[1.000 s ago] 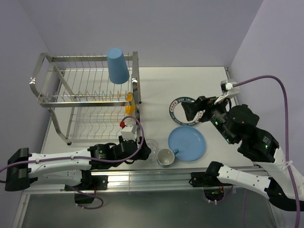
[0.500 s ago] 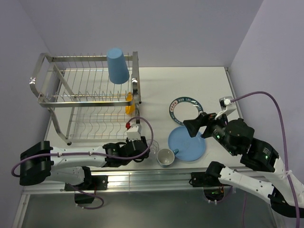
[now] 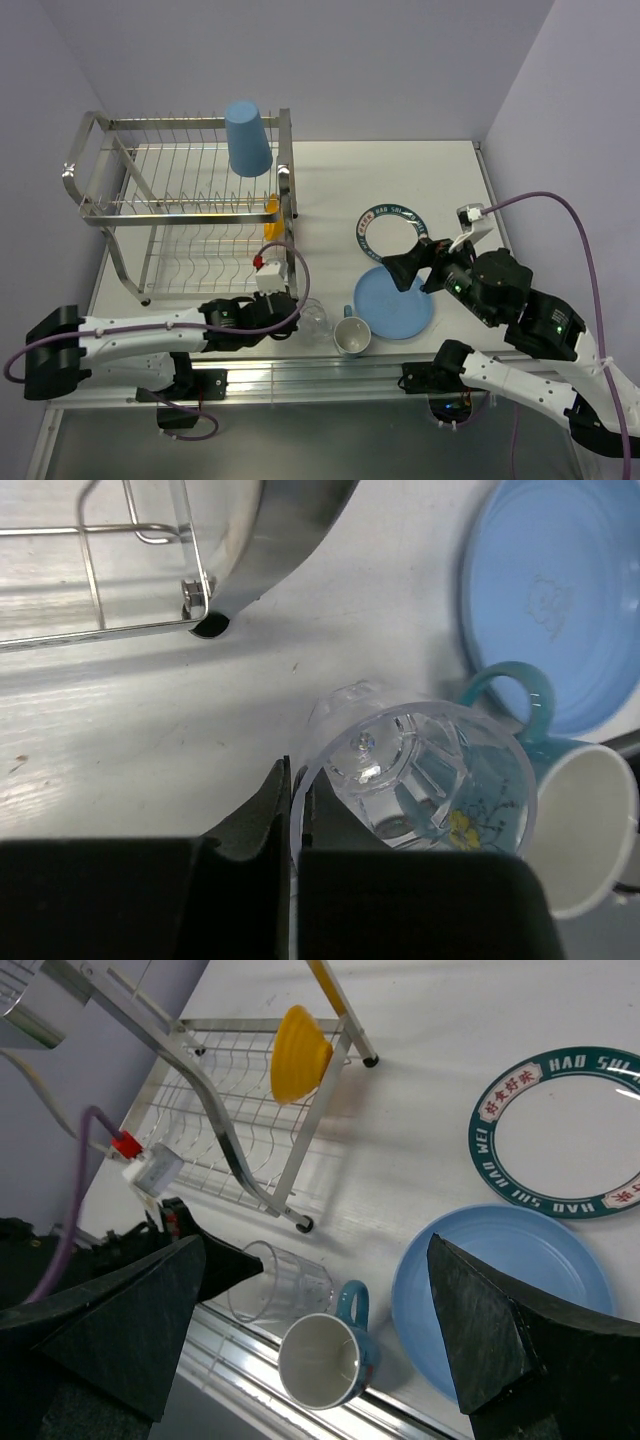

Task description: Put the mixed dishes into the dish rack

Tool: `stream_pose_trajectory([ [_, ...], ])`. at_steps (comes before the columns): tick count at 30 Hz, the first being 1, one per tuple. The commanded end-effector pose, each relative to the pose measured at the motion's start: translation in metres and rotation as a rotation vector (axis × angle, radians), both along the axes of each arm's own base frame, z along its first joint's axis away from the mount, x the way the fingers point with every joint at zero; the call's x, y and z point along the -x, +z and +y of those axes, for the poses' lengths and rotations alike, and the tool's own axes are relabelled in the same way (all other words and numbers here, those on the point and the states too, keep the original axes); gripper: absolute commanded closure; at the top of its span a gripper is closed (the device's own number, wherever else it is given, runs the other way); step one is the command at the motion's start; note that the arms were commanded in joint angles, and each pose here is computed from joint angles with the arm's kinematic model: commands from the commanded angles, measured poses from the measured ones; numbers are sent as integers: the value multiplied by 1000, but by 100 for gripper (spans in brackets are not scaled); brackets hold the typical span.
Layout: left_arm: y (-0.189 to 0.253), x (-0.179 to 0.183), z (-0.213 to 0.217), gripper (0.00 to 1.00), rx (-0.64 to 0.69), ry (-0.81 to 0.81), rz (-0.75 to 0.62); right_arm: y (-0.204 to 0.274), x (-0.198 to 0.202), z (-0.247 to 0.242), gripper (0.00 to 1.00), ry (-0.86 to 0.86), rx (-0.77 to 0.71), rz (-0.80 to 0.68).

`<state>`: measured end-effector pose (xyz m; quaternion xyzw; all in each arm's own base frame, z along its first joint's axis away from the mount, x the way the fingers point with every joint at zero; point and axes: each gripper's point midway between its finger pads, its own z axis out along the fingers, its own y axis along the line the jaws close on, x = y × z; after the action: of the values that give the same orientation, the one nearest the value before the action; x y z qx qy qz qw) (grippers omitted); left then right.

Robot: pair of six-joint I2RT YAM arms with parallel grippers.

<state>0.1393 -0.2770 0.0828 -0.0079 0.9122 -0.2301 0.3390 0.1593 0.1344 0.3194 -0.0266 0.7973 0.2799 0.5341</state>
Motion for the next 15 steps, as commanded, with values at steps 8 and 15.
stream_pose_trajectory([
  [8, 193, 21, 16, 100, 433, -115, -235, 26, 13, 70, 0, 285, -134, 14],
  [15, 301, 49, 42, 100, 812, -292, -494, 85, 51, 110, 0, 579, -354, -36],
])
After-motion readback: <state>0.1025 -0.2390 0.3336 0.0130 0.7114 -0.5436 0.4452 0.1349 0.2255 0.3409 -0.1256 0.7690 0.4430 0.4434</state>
